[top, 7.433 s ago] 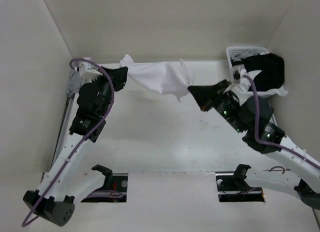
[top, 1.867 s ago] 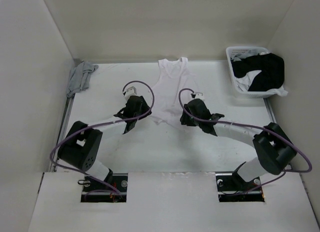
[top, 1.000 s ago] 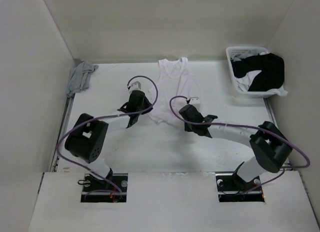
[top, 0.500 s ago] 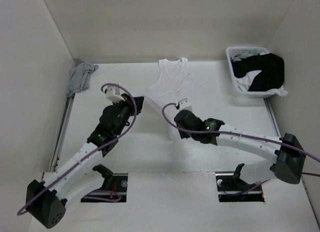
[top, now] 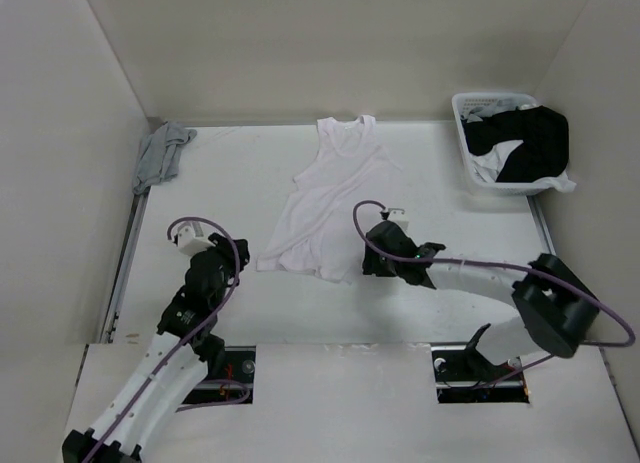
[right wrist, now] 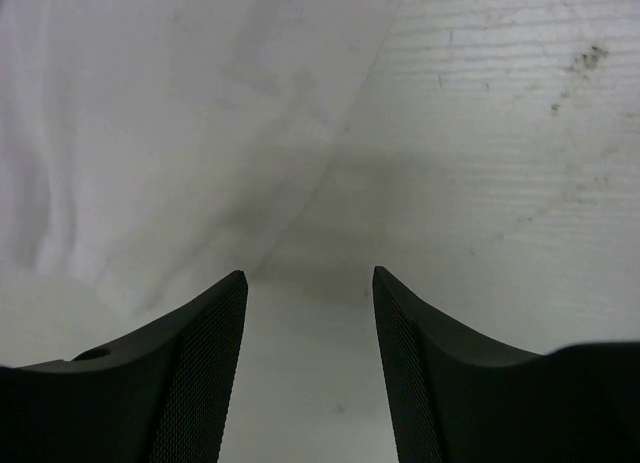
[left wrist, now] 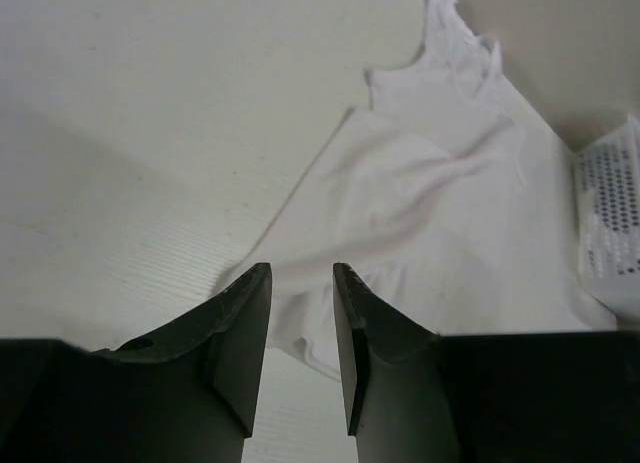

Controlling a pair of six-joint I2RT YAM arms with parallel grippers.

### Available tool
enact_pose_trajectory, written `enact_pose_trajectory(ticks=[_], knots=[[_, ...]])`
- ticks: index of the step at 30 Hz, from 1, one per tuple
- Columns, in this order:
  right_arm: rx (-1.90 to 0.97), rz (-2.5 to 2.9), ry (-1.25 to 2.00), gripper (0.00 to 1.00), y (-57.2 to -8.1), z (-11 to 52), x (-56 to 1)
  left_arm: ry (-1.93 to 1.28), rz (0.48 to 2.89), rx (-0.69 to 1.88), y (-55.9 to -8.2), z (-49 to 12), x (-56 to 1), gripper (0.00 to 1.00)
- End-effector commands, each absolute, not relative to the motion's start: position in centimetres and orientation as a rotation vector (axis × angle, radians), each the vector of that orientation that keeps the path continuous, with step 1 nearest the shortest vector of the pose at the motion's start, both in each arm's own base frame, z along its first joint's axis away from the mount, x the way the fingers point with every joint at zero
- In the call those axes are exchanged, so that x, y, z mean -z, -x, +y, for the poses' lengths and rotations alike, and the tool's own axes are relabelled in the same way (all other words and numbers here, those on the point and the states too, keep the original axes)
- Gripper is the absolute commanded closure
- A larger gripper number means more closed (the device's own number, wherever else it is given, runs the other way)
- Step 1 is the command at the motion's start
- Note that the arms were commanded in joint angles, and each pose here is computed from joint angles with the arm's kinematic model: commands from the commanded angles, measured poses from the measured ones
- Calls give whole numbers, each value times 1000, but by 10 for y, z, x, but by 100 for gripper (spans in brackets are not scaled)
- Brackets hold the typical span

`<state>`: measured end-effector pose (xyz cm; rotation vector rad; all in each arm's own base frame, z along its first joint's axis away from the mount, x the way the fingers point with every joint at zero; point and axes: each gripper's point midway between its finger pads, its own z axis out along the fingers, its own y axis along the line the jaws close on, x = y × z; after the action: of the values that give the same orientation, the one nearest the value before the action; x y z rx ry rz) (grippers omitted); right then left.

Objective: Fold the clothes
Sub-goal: Flatten the tank top out

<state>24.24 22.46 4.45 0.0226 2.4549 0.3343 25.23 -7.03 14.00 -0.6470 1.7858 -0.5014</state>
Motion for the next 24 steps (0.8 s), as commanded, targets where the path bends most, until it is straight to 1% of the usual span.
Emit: enact_pose_trajectory(ticks=[1, 3, 6, 7, 8, 9, 10, 12, 13, 16, 18, 20, 21, 24], knots=[[-479, 2399, -94, 42, -274, 265, -54, 720, 1848, 418, -258, -57, -122, 69], [-436, 2425, -96, 50, -280, 267, -44, 689, 1924, 419, -262, -65, -107, 69], [-385, 2458, -104, 67, -284, 269, -31, 649, 2013, 443, -262, -77, -86, 69], [-371, 2462, -107, 73, -285, 268, -29, 639, 2033, 450, -262, -80, -81, 69], [-357, 2460, -110, 83, -287, 267, -29, 627, 2058, 454, -261, -83, -75, 69], [-334, 2452, -115, 90, -290, 264, -30, 618, 2079, 456, -260, -85, -70, 69], [-309, 2438, -119, 94, -291, 259, -36, 612, 2093, 463, -259, -87, -67, 69], [-242, 2414, -120, 96, -287, 242, -53, 587, 2124, 474, -257, -94, -62, 69], [-200, 2406, -108, 96, -282, 230, -64, 574, 2135, 476, -257, -96, -61, 69], [-145, 2443, 27, 93, -246, 213, -98, 534, 2158, 458, -258, -99, -60, 69], [-110, 2466, 84, 86, -232, 206, -107, 513, 2170, 448, -259, -100, -60, 69], [-40, 2494, 114, 71, -224, 197, -105, 515, 2179, 440, -258, -100, -58, 69], [2, 2477, 91, 61, -226, 190, -103, 517, 2184, 435, -258, -100, -57, 69], [37, 2454, 7, 50, -224, 177, -95, 550, 2178, 399, -256, -91, -57, 69]])
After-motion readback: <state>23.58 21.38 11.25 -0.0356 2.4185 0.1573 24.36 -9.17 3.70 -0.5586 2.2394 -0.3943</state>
